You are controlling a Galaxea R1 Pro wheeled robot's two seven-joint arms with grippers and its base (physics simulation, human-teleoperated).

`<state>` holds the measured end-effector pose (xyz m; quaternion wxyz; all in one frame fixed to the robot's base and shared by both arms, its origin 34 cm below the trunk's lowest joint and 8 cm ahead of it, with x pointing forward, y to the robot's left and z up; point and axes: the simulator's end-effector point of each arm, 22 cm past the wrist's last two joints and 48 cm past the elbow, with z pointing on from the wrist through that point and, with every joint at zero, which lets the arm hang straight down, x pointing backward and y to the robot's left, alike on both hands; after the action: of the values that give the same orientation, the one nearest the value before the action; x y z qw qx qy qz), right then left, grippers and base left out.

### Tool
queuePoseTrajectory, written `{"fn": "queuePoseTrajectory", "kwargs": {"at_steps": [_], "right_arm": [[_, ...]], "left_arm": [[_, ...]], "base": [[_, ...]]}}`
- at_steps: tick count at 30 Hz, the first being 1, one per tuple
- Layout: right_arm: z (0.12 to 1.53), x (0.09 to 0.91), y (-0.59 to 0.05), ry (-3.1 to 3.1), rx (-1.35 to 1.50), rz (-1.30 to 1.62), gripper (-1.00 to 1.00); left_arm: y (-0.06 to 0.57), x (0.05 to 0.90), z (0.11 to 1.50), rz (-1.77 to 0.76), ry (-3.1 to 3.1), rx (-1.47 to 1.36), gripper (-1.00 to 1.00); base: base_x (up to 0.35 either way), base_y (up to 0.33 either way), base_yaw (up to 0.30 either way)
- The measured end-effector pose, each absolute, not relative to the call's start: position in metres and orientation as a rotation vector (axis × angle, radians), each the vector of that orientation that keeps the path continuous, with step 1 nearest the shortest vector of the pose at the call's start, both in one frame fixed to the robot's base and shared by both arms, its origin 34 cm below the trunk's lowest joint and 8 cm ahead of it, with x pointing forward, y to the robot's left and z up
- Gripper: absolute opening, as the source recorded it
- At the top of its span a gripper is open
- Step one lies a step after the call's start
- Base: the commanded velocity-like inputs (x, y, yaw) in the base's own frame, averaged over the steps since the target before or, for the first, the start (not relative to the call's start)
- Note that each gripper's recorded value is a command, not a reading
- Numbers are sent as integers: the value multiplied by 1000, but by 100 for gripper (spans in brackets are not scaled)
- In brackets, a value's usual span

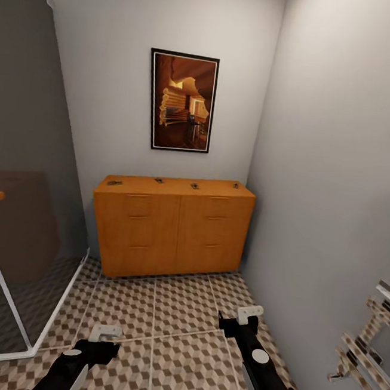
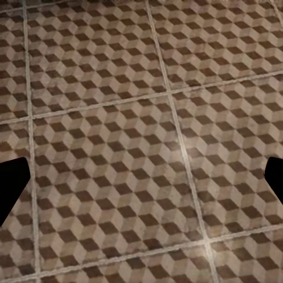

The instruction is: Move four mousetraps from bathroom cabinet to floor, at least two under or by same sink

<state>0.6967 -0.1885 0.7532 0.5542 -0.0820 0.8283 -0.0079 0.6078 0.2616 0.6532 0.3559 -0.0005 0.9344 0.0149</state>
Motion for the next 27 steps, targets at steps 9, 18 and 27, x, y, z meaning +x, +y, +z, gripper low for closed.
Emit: {"fn": "queuePoseTrajectory", "kwargs": {"at_steps": [9, 18, 27], "right_arm": [[753, 697, -188, 1957, -194, -19, 100], [753, 697, -188, 1956, -194, -18, 100], [753, 697, -188, 1954, -195, -15, 100]], "left_arm": [[262, 608, 653, 38, 2413, -1, 100], [261, 609, 654, 39, 2411, -3, 100], [261, 635, 688, 36, 2276, -3, 100]], "base": [[36, 0, 193], [3, 0, 253], [0, 0, 153]]}}
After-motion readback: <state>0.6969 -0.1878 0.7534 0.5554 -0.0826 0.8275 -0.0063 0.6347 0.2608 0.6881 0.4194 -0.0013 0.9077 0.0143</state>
